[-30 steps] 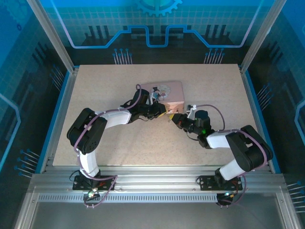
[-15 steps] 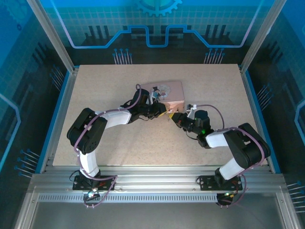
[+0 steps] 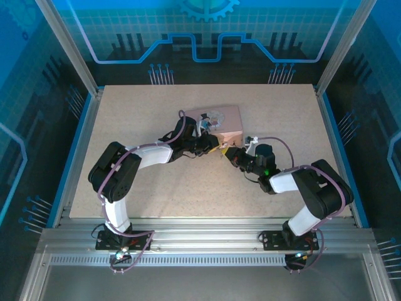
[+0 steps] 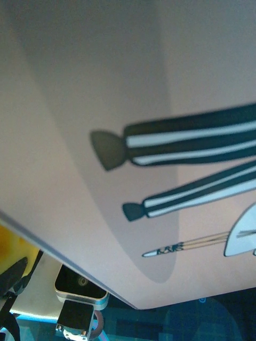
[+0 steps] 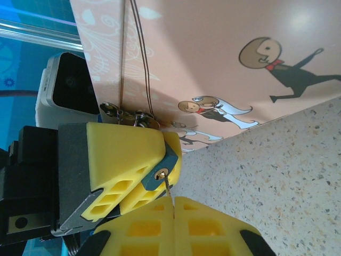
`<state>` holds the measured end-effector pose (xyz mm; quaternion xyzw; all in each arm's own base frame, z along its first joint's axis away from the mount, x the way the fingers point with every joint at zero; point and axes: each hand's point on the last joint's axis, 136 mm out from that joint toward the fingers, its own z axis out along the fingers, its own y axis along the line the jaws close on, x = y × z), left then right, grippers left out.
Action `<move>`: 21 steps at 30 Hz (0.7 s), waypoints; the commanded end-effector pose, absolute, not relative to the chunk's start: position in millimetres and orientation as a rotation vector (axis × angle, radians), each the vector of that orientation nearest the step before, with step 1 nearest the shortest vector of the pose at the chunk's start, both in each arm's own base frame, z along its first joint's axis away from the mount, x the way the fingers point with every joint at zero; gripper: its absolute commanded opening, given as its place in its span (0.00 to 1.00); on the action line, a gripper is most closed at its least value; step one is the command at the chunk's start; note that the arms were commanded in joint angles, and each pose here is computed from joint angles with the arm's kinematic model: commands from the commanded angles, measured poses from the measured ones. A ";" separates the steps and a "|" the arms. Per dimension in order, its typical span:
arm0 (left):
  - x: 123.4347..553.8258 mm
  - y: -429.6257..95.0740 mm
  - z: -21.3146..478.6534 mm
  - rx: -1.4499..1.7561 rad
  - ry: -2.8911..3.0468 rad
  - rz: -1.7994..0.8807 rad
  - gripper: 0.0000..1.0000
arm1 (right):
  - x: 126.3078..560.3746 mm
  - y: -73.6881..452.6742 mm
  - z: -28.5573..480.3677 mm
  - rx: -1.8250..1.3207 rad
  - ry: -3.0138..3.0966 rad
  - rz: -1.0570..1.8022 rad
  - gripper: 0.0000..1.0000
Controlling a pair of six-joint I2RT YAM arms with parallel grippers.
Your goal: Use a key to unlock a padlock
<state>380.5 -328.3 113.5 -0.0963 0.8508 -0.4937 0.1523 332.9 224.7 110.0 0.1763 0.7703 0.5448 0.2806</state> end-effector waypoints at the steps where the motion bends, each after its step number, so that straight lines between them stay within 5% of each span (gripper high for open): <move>1: 368.7 -337.4 110.4 -0.265 2.470 -1.507 0.16 | 337.7 229.7 125.3 0.446 2.003 1.483 0.00; 21: 367.6 -336.9 110.7 -0.270 2.465 -1.515 0.16 | 334.2 226.0 126.6 0.455 1.993 1.480 0.00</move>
